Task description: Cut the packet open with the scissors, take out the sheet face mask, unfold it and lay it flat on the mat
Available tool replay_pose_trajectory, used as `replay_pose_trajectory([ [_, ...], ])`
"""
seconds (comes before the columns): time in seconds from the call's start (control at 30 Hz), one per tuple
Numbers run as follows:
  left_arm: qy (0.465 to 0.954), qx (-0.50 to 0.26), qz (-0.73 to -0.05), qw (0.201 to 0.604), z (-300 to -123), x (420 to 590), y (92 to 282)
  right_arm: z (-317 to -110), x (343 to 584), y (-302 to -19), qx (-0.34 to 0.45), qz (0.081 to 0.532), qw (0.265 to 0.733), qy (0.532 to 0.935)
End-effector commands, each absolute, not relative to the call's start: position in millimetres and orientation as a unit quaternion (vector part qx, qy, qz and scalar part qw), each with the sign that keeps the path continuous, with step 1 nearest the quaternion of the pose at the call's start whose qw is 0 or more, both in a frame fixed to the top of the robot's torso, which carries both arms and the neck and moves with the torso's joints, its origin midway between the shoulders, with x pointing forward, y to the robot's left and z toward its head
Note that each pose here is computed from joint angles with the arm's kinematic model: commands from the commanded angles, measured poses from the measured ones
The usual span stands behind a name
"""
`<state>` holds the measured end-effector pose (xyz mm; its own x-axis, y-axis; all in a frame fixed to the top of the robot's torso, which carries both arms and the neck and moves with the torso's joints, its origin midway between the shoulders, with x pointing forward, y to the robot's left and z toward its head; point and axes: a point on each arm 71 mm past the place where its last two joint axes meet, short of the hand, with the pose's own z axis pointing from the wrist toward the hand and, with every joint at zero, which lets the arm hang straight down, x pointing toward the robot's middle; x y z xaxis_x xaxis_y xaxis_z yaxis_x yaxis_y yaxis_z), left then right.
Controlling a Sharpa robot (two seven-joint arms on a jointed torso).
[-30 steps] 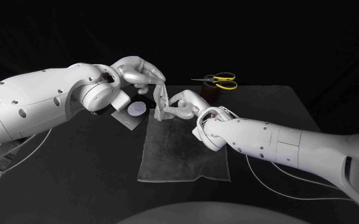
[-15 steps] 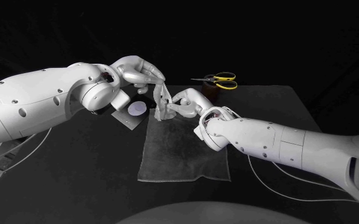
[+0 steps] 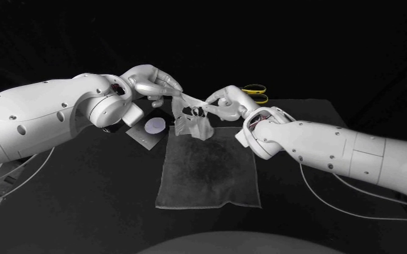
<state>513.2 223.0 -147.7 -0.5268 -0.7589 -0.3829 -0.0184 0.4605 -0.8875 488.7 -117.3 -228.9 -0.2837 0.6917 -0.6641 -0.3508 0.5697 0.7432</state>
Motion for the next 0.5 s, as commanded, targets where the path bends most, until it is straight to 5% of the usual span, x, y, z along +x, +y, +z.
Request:
replay_pose_trajectory([
  [0.03, 0.738, -0.259, -0.462, 0.418, -144.9, 513.5, 221.4, -220.2, 489.3, -117.0, 0.073, 0.440, 0.551, 0.705],
  [0.5, 0.720, -0.254, -0.496, 0.414, -142.8, 509.5, 205.8, -156.5, 505.1, -136.6, -0.064, 0.348, 0.519, 0.778],
])
